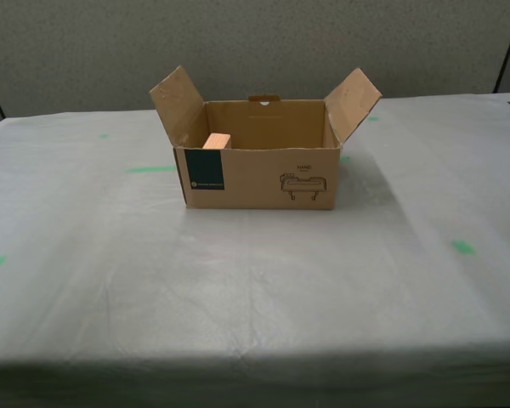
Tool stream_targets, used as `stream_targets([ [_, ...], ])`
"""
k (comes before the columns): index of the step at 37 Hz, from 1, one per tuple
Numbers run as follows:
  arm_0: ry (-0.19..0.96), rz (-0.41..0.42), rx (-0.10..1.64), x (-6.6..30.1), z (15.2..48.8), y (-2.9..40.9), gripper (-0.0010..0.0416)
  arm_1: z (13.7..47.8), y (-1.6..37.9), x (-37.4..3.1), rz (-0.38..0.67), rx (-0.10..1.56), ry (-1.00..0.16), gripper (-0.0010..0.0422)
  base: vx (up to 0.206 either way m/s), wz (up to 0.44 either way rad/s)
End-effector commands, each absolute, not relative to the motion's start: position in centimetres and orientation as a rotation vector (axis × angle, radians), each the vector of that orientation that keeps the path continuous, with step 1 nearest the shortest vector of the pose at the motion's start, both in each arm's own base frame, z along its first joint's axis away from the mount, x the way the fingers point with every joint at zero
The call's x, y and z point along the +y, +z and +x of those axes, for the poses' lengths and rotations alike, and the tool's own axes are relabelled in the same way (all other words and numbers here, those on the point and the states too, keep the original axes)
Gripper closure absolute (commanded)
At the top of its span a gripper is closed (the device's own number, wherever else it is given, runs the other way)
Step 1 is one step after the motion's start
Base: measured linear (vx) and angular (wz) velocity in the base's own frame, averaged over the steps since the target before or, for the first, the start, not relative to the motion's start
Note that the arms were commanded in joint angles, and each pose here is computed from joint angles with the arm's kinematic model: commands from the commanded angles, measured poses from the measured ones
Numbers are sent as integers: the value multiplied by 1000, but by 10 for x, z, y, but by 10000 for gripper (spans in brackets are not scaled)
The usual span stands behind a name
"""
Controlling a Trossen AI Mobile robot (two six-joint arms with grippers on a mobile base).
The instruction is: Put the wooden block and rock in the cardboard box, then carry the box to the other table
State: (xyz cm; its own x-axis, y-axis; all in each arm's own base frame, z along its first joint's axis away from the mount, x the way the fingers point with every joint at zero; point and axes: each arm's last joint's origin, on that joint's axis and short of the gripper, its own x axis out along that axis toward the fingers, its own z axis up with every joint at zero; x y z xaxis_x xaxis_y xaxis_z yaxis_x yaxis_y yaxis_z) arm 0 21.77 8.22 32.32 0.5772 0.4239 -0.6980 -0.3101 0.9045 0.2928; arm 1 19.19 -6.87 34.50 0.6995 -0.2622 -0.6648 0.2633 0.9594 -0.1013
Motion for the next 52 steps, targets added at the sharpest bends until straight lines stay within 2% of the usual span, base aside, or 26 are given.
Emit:
stream_targets([
  [1,430,143,851,82,218,324,16,192,346,-69,4,738,-293,126,0,0],
  [52,430,144,852,82,218,324,16,192,346,-69,4,737,-292,126,0,0],
])
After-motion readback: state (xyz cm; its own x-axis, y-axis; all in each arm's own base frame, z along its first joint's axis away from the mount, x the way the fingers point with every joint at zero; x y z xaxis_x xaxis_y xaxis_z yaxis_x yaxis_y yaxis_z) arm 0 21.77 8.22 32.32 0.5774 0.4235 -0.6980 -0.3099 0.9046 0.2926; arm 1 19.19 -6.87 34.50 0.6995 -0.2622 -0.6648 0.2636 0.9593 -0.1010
